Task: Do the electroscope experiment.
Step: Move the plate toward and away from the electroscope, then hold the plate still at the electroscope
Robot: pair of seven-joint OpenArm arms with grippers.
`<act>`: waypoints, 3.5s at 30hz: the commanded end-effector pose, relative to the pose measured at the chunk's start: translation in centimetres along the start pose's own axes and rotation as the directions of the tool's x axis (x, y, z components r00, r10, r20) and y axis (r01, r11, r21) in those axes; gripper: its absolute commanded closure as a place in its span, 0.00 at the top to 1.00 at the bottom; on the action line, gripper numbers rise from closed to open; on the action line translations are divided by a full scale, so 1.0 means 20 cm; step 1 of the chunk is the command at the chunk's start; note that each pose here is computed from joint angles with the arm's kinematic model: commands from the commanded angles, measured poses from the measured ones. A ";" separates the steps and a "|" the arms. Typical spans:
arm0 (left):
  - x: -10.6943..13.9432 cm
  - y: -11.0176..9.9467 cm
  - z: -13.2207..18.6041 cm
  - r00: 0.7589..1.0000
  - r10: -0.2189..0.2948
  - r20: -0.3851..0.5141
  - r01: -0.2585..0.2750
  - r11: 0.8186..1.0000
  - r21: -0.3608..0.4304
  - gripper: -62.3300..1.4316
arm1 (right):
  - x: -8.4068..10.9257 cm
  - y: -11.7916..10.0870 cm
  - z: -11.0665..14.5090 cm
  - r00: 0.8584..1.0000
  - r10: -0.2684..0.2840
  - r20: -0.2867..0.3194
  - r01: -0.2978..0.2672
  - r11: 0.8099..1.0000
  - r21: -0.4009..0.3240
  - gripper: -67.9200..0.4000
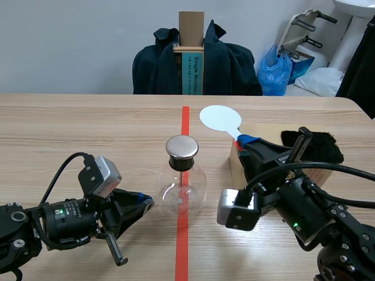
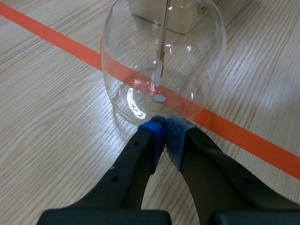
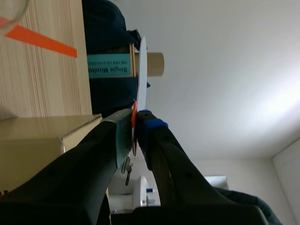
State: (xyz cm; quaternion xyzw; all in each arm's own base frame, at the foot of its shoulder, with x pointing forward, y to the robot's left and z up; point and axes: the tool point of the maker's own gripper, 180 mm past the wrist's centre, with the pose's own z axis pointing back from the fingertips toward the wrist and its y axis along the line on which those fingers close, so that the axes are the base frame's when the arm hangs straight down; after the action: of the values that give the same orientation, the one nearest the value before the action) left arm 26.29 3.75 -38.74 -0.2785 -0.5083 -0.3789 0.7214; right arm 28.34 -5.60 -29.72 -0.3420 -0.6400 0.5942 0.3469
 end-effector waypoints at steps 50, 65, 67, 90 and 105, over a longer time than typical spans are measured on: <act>0.08 0.01 -0.02 0.999 -0.009 0.049 0.009 1.000 0.005 0.05 | 0.35 -0.05 0.07 0.919 0.011 0.394 -0.005 1.000 -0.015 0.02; 0.08 0.01 -0.02 0.999 -0.009 0.049 0.009 1.000 0.005 0.05 | 0.05 -0.06 0.00 0.998 0.006 0.064 -0.005 1.000 -0.015 0.02; 0.08 0.01 -0.02 0.999 -0.009 0.049 0.009 1.000 0.005 0.05 | 0.02 -0.06 0.00 1.000 0.006 0.027 -0.005 1.000 -0.015 0.02; 0.08 0.01 -0.02 0.999 -0.009 0.049 0.009 1.000 0.005 0.05 | 0.22 -0.05 0.03 0.969 0.028 0.245 -0.025 1.000 -0.012 0.02; 0.08 0.01 -0.02 0.999 -0.009 0.049 0.009 1.000 0.005 0.05 | 0.28 -0.04 0.04 0.951 0.028 0.309 -0.026 1.000 -0.011 0.02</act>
State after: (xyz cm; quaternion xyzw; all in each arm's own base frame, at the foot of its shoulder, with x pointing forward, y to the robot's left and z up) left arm 26.28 3.75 -38.75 -0.2786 -0.5082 -0.3789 0.7215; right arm 24.45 -1.54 -29.70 -0.2476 -0.6755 0.6488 0.2478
